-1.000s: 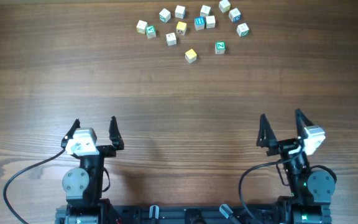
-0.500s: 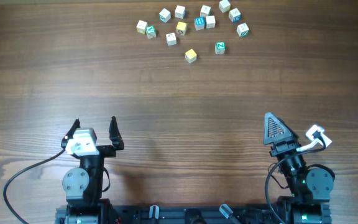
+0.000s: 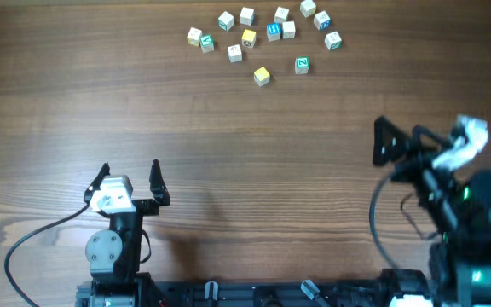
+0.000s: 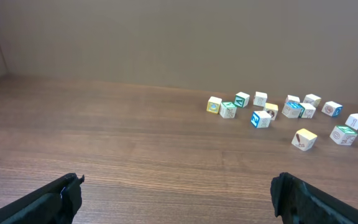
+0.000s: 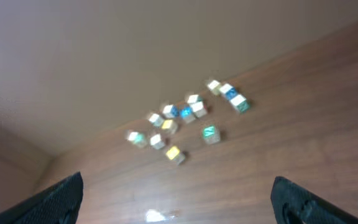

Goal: Form a tower
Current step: 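Reach the right gripper into the block cluster and grasp the red M block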

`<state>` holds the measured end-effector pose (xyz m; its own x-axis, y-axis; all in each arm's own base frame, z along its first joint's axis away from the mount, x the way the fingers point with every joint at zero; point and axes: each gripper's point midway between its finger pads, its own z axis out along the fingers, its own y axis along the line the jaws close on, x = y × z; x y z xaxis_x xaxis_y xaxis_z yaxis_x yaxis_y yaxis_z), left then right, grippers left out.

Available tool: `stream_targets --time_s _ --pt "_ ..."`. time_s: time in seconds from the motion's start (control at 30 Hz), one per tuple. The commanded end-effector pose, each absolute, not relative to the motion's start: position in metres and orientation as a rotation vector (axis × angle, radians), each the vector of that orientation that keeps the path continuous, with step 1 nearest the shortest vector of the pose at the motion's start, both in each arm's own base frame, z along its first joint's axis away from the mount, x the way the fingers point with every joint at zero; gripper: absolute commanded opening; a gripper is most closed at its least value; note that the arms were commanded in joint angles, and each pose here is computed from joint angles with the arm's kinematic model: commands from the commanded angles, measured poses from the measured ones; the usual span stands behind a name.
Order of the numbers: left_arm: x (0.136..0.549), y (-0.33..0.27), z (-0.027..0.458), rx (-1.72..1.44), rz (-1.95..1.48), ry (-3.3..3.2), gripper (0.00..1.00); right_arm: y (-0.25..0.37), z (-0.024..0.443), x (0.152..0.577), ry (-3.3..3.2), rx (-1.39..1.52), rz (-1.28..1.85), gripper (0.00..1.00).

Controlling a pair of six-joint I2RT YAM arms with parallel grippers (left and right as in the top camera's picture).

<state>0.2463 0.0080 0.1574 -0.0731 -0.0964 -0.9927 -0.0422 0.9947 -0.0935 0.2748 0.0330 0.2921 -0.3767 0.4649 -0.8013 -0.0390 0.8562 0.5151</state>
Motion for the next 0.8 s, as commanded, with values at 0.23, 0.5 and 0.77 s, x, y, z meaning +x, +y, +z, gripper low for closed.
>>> stream_targets --time_s 0.23,0.5,0.77 --pt "0.246 0.005 0.156 -0.077 -0.045 1.646 1.00 0.019 0.301 0.432 2.228 0.205 0.354 0.99" --pt "0.246 0.005 0.156 -0.077 -0.045 1.646 1.00 0.111 0.198 0.567 2.239 -0.145 0.258 0.99" --pt "0.246 0.005 0.156 -0.077 -0.045 1.646 1.00 0.175 0.077 0.626 2.148 -0.108 0.218 0.99"
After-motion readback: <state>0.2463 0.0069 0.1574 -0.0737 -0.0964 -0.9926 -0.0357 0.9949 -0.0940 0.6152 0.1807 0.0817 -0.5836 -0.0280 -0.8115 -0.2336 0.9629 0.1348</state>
